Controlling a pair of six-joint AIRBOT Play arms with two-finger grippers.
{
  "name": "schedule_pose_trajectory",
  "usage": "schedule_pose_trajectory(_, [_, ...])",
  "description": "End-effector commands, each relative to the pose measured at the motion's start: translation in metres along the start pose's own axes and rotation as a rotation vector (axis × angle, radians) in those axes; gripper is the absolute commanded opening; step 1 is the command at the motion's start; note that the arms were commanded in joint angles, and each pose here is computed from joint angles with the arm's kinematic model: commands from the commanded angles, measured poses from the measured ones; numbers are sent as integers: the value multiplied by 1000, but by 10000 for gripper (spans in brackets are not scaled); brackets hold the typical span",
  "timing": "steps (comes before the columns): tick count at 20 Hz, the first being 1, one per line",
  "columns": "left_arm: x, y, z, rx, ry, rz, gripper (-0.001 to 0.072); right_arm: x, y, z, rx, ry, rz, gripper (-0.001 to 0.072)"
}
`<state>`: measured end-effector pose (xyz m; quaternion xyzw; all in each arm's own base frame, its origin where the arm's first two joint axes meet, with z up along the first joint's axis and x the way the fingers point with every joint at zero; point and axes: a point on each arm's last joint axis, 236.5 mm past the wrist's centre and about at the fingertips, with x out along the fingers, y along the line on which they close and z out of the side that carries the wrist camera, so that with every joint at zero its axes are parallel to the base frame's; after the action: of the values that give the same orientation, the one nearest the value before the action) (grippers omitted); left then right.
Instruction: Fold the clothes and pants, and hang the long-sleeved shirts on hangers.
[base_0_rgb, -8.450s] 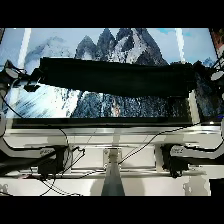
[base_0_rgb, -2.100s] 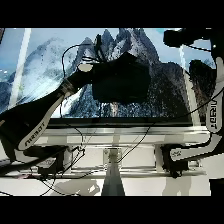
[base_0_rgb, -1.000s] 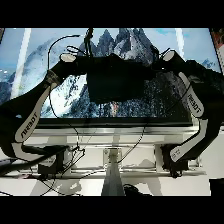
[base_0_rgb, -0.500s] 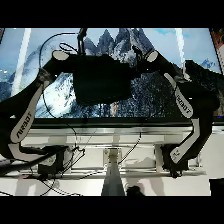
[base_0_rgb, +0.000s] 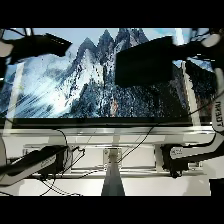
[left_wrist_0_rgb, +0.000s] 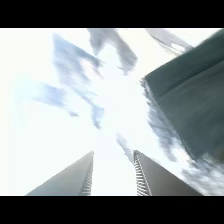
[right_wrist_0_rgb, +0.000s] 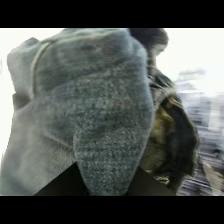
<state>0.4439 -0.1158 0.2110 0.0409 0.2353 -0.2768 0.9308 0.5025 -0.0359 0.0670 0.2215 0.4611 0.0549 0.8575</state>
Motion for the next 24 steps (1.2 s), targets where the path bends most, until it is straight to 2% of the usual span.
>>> schedule_pose_trajectory(1, [-71, 24, 26, 127, -64, 184, 19, -102, -113, 10, 225, -112, -240, 45])
schedule_pose_trajectory(3, [-99, 38, 27, 187, -50, 292, 23, -157, -174, 1, 380, -182, -371, 45])
schedule_pose_trajectory(6, [-118, 69, 7, 124, 38, 434, 23, -225, -246, -30, 642, -269, -517, 45])
schedule_pose_trajectory(8, [-121, 89, -19, 55, 135, 507, 23, -253, -277, -67, 769, -237, -583, 45])
schedule_pose_trajectory(12, [-102, 94, -50, -25, 243, 479, 23, -287, -310, -141, 962, -116, -720, 45])
schedule_pose_trajectory(14, [-90, 92, -54, -53, 250, 444, 23, -294, -316, -152, 1187, -190, -728, 47])
schedule_pose_trajectory(15, [-83, 90, -57, -71, 252, 423, 23, -295, -317, -153, 1260, -220, -727, 78])
schedule_pose_trajectory(16, [-79, 90, -59, -80, 258, 413, 23, -295, -318, -152, 1273, -230, -727, 178])
schedule_pose_trajectory(17, [-75, 91, -62, -85, 266, 408, 23, -295, -319, -149, 1265, -246, -726, 372])
schedule_pose_trajectory(18, [-73, 92, -64, -88, 273, 407, 23, -296, -321, -146, 1258, -260, -725, 620])
schedule_pose_trajectory(19, [-71, 93, -66, -90, 280, 405, 23, -297, -323, -144, 1240, -266, -728, 704])
schedule_pose_trajectory(22, [-67, 95, -70, -95, 291, 401, 23, -299, -330, -127, 1155, -319, -719, 693])
schedule_pose_trajectory(23, [-67, 95, -70, -95, 291, 401, 23, -298, -331, -117, 1105, -340, -711, 648])
schedule_pose_trajectory(24, [-67, 95, -70, -95, 291, 401, 24, -295, -330, -107, 1034, -343, -708, 430])
